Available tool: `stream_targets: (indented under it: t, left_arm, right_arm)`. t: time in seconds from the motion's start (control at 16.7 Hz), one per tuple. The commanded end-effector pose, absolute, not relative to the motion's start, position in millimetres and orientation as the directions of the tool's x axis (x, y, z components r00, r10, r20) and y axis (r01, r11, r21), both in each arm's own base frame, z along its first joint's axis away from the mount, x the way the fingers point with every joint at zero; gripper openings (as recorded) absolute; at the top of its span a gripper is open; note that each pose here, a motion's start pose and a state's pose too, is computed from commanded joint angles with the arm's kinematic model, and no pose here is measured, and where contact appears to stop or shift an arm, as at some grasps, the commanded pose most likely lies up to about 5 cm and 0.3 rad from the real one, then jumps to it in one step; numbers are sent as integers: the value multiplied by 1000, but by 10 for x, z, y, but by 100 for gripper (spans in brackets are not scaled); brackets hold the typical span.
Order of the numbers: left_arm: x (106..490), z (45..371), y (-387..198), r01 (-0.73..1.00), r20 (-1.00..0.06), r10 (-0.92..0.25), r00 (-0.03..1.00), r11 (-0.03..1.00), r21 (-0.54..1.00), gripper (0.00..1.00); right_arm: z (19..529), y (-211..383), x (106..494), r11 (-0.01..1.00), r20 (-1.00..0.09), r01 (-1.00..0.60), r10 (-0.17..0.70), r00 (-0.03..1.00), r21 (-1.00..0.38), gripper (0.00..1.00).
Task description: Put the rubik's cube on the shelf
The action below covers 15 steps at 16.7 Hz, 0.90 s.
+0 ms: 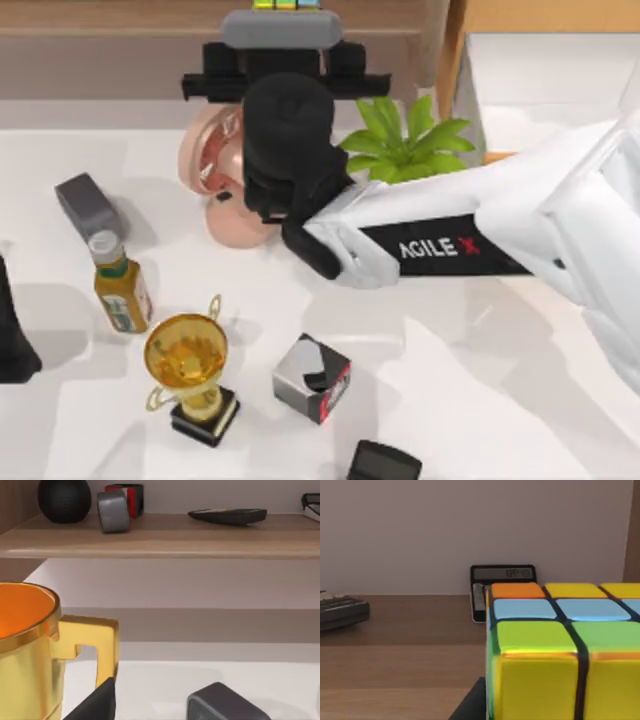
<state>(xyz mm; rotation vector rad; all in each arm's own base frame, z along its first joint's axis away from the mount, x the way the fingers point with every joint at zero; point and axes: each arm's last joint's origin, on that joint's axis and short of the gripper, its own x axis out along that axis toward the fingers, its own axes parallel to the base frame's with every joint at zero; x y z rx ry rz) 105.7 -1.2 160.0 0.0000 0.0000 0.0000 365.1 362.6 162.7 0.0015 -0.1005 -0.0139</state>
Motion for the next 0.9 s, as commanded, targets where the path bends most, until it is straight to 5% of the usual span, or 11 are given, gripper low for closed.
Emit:
stream_targets:
  t: [0.9]
  left_arm:
    - [1057, 1600, -12, 0, 0, 0, 1000, 1000, 0, 100]
  right_arm:
    - [1681, 3645, 4617, 1000, 99, 10, -10, 995, -1, 0]
